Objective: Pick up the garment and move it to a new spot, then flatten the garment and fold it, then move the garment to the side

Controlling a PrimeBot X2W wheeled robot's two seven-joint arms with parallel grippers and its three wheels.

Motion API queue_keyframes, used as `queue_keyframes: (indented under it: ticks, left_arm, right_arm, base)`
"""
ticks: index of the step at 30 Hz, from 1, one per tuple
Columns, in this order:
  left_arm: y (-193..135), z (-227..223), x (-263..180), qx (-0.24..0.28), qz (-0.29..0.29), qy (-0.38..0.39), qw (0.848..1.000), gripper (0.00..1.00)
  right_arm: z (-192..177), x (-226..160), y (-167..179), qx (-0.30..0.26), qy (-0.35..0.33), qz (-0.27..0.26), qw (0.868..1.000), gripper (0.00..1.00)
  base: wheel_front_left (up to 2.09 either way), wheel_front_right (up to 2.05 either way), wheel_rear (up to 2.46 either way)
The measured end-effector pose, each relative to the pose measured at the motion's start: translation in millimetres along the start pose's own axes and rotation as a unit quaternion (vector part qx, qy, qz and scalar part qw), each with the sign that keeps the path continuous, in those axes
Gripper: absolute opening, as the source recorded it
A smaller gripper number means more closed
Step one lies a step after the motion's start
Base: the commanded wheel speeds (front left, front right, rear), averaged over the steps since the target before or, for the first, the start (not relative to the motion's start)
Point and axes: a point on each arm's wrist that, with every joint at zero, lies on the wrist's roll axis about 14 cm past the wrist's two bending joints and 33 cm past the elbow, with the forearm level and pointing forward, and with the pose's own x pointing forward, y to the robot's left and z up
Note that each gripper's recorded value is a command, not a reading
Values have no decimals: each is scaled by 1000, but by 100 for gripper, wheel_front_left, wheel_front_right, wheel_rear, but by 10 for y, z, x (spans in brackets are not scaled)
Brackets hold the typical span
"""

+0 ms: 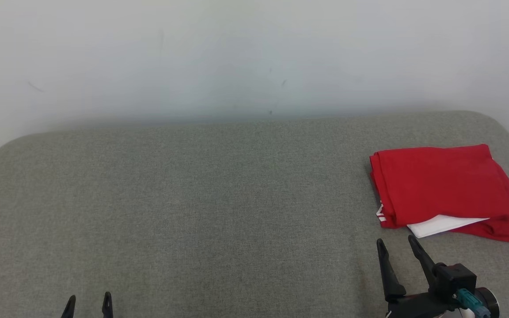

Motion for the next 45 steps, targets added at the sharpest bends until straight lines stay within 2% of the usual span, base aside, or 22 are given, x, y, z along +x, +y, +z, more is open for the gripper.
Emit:
queue_keyframes:
  ticks: [10,45]
  left_arm:
    - [8,-68,-15,-21,3,11,1000,100]
    - [78,-72,-59,-22,12,12,1000,100]
  right_arm:
    - [-94,-39,16,2,14,0,1000,100]
    - [-129,-12,75,2,19,10,1000,100]
  base:
    - [0,0,0]
    - [0,0,0]
